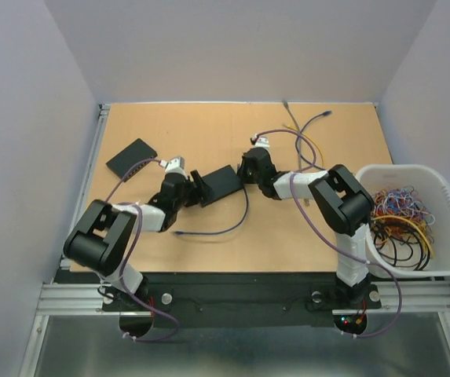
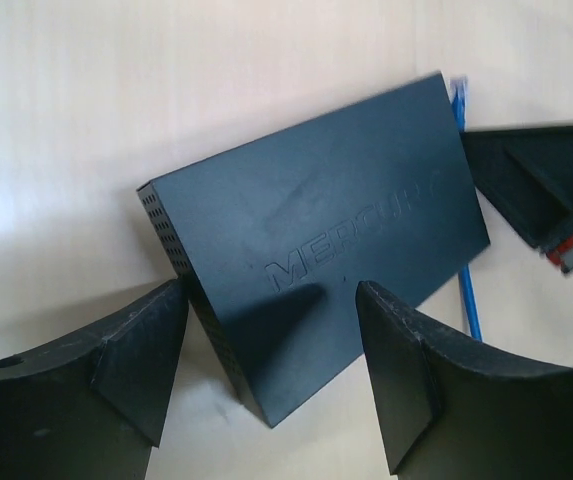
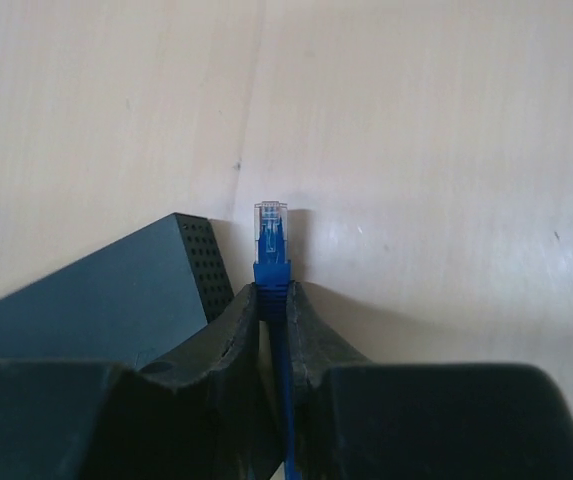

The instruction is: Insert the plug into the switch port

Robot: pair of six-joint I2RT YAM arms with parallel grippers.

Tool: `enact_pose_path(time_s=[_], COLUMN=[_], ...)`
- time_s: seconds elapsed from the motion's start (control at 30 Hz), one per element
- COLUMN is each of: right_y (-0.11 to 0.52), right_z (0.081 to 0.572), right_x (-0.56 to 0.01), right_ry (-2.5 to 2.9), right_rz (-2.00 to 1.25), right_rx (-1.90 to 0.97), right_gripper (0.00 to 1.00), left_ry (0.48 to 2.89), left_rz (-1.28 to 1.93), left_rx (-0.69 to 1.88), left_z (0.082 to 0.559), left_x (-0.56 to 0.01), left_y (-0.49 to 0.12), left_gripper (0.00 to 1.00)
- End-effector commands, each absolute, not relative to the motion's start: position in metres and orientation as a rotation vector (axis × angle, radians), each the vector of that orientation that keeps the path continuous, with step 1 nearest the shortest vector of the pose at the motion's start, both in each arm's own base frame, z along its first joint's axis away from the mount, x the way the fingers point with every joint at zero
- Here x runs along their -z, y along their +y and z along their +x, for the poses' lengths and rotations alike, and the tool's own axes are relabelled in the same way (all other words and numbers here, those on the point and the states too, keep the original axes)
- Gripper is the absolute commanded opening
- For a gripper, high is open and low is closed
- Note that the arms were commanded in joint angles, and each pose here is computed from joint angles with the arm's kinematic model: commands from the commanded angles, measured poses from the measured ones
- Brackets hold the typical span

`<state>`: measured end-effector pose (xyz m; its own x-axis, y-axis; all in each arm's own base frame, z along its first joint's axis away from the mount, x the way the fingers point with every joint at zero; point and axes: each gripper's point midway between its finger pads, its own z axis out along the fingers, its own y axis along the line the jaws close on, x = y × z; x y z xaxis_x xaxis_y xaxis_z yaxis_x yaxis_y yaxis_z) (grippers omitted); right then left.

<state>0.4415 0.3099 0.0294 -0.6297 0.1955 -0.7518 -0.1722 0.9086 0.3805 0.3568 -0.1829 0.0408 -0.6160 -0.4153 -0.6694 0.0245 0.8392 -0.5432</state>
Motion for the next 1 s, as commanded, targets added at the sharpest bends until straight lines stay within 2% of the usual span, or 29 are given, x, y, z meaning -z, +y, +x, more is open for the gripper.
enact_pose_path(time_s=[0.0,0.43,0.7,0.77,0.97], right_y=[0.325,0.25,0.199,0.198,0.207], right_z=[0.358,0.382,0.348,0.337,0.291], right_x=[0.015,-0.068,-0.086,-0.094,-0.067], right_ry=[2.368,2.196,2.186,2.187,2.289], right_rz=[-0.125,-0.087,-0.021,-0.011,-0.038], right_rx=[-0.566,-0.196,-0.084,-0.14,-0.311], right_gripper=[0.0,0.0,0.0,0.0,0.01], left_ry=[2.27,2.157,2.093,2.051,1.988], left_rz=[-0.268,-0.392,-0.366,-0.335,-0.196], left_rx=[0.896,0.994,0.851,0.778,0.678], left_z=[0.28,0.24,0.247,0.256,0.283], left_x=[-0.033,-0.075,-0.103,-0.116,-0.141], left_y=[-0.233,-0.213,-0.191,-0.183,-0.184], left_gripper=[0.77,0.77,0.78,0.78,0.79])
